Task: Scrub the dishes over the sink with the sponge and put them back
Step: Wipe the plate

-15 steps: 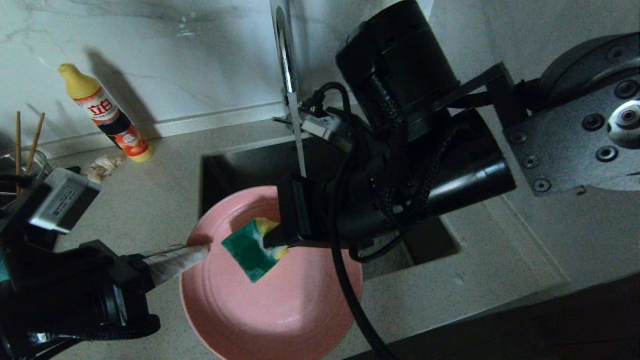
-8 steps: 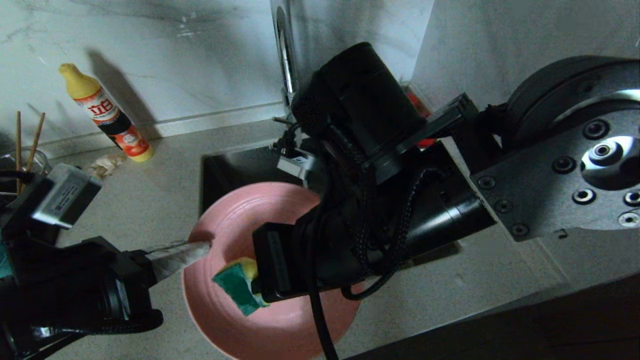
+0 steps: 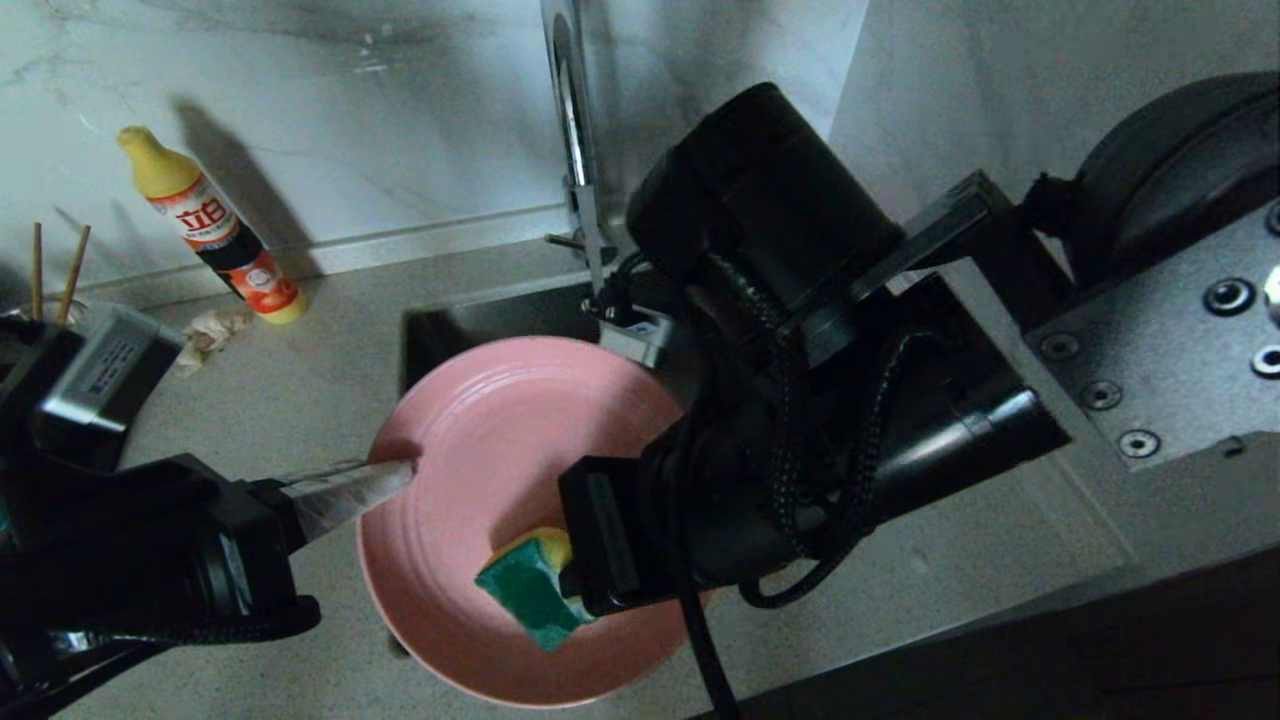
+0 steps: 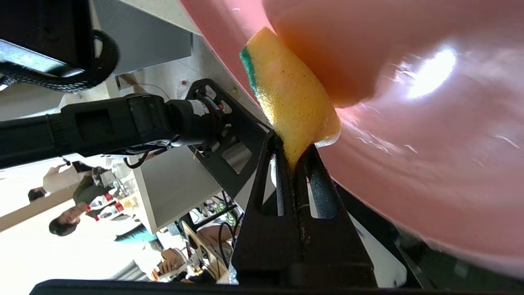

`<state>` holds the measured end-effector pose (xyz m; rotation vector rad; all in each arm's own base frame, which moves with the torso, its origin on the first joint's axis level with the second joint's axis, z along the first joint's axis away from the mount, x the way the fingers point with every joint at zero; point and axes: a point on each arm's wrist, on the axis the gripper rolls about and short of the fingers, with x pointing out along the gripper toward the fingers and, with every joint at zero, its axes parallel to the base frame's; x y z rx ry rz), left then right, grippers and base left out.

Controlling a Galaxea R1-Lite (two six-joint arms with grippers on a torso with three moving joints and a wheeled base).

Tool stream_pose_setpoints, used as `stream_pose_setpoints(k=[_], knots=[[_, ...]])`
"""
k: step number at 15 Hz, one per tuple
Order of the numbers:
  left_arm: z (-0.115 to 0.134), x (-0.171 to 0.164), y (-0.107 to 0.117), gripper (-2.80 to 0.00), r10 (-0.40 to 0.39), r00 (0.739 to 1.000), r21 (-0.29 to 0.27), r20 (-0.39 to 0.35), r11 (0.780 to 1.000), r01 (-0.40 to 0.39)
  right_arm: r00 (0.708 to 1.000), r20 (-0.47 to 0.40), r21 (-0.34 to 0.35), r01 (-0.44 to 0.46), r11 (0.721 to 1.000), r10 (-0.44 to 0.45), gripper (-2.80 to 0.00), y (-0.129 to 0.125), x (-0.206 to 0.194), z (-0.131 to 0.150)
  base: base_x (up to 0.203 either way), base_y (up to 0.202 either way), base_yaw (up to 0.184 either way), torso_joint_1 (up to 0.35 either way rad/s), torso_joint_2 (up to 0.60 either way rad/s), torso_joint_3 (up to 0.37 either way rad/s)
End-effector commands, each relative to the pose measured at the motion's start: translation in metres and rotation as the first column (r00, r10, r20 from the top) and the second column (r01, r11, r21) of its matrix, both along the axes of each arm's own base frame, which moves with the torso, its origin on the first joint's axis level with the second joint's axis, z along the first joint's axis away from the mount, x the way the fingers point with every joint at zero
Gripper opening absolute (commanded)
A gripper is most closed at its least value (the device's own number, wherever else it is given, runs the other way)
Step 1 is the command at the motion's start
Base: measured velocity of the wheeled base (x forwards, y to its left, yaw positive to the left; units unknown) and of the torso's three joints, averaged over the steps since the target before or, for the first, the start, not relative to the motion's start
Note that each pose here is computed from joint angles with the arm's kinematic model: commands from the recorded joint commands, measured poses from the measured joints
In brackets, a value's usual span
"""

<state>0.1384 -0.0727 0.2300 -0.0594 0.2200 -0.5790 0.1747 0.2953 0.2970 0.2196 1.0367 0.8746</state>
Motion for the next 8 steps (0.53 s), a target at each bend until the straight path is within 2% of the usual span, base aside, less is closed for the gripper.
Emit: stream_pose_setpoints(k=[1, 4, 8], knots=[[0.001, 0.0, 0.0, -2.8, 0.0, 1.0, -0.003, 0.002, 1.0, 0.0, 1.0, -0.001, 0.004, 0.027, 1.0, -0.027, -2.8, -0.015, 0.001, 0.007, 0.0, 0.0, 0.0, 0.0, 0.0, 0.0], [0.001, 0.001, 0.0, -2.8, 0.003, 1.0, -0.003, 0.004, 1.0, -0.003, 0.998, 0.004, 0.004, 0.062, 0.998, -0.062, -2.8, -0.03, 0.005, 0.01, 0.0, 0.0, 0.0, 0.0, 0.0, 0.0], [0.0, -0.001, 0.001, -2.8, 0.001, 1.0, 0.0, 0.005, 1.0, -0.001, 0.993, 0.032, 0.043, 0.109, 0.993, -0.111, -2.8, -0.046, 0.014, 0.022, 0.0, 0.0, 0.0, 0.0, 0.0, 0.0]])
